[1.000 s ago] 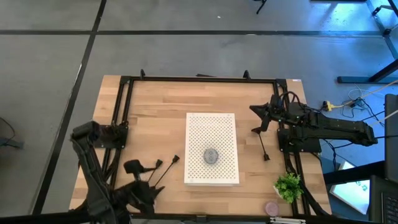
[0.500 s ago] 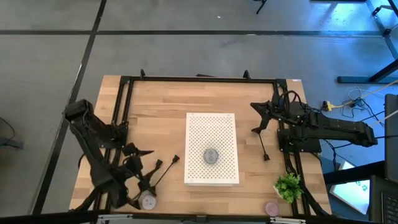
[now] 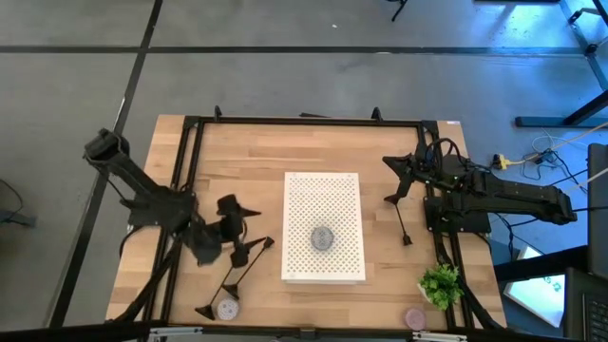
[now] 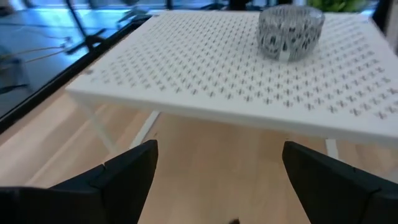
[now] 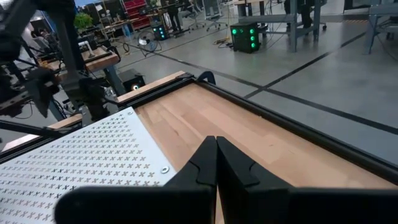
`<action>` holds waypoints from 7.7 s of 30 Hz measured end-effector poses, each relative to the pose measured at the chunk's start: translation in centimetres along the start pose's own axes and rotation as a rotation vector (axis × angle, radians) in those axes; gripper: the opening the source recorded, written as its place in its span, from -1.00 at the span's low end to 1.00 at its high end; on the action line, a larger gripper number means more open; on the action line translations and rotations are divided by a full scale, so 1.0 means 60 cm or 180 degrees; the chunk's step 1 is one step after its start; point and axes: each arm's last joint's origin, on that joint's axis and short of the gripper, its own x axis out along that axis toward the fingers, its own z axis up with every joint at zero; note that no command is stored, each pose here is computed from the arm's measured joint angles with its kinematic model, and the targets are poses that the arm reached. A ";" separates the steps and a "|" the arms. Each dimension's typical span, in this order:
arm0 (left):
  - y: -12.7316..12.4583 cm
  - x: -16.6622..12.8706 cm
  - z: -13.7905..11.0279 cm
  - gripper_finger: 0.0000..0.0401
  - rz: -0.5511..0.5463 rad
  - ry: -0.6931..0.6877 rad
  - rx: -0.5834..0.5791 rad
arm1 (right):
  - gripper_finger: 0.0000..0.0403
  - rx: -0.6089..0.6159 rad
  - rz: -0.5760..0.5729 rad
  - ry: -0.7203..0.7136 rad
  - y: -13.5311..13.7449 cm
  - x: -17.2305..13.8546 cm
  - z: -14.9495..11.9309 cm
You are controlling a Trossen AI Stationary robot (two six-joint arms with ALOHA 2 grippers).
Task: Pick & Place candle stick holders
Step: Put the left candle holder on the shelf
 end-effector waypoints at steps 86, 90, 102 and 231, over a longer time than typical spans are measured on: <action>0.010 0.028 -0.150 0.54 -0.0965 0.2993 -0.1830 | -0.99 0.0015 -0.0056 0.0187 -0.002 0.004 -0.009; 0.010 0.028 -0.150 0.54 -0.0965 0.2993 -0.1830 | -0.99 0.0015 -0.0056 0.0187 -0.002 0.004 -0.009; 0.010 0.028 -0.150 0.54 -0.0964 0.2993 -0.1829 | -0.99 0.0015 -0.0055 0.0188 -0.002 0.004 -0.010; 0.186 -0.004 0.076 -0.94 0.0753 -0.1198 -0.0235 | -0.99 -0.0008 -0.0041 0.0107 0.000 0.005 -0.005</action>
